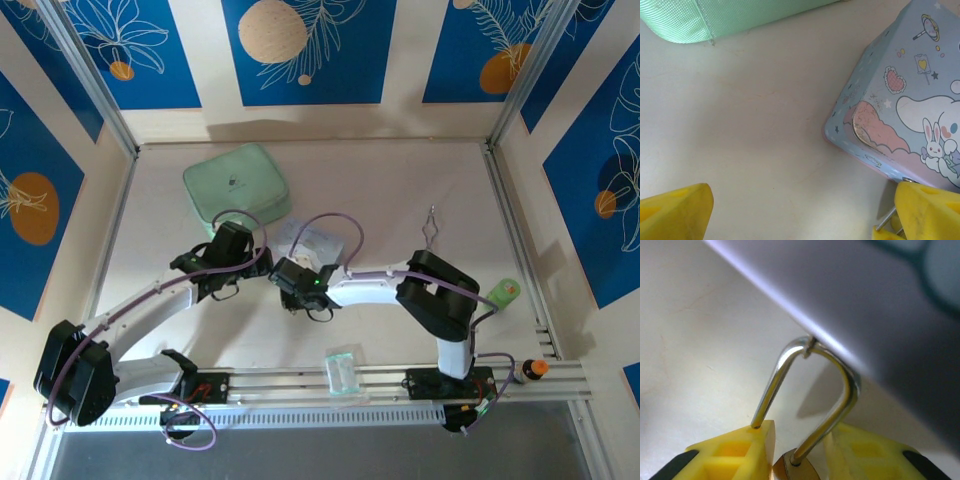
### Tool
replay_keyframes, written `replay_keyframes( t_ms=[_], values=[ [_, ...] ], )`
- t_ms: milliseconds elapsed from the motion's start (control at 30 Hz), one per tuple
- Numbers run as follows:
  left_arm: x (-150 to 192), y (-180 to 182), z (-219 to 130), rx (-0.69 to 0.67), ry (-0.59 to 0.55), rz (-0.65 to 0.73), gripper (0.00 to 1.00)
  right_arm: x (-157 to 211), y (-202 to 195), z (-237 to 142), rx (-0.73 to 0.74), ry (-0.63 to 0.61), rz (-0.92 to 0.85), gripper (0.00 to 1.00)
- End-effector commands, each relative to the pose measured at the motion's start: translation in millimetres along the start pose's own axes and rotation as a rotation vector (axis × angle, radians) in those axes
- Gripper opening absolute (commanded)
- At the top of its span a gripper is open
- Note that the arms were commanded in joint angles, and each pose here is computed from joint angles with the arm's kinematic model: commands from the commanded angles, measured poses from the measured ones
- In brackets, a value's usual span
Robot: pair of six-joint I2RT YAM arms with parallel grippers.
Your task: Unlock the padlock with the key
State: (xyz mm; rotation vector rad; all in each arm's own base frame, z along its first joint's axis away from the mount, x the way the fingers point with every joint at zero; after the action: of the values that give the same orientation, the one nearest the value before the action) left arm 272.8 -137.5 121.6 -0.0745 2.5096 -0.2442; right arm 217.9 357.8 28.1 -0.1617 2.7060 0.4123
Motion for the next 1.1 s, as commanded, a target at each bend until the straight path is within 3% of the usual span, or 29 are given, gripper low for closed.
replay_keyframes(
  t_ms=[0,333,500,767,900,1067],
  values=[
    [-4,-6,0,0.023,-0.009,-0.006,0.93,31,-32,-5,0.068,0.084,0.011,0.3],
    [-14,-19,-2,0.038,-0.02,0.052,0.93,36,-55,-23,-0.03,0.05,0.053,0.16],
    [-17,-33,-3,0.021,-0.035,0.141,0.93,38,-61,-28,-0.104,0.06,0.06,0.14],
    [-22,-104,-15,0.15,-0.076,0.734,0.93,48,-92,-38,-0.207,0.1,0.146,0.09],
    [2,-136,-2,0.26,-0.037,1.024,0.92,47,-106,-41,-0.227,0.086,0.194,0.09],
    [25,-151,29,0.276,0.054,1.197,0.91,45,-112,-43,-0.27,0.065,0.231,0.09]
  ],
)
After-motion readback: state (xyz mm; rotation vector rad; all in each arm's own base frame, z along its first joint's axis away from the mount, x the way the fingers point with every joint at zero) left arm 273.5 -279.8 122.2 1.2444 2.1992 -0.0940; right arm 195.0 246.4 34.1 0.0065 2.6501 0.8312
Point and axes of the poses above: each hand's point on the last joint's axis, 136 mm out from that joint toward the fingers, its own z axis out along the fingers, its own y axis along the line the jaws close on, x = y × z, the point moved 1 cm from there along -z, back along the fingers, and after that the axes turned 4 degrees about z, right-handed, at the moved point
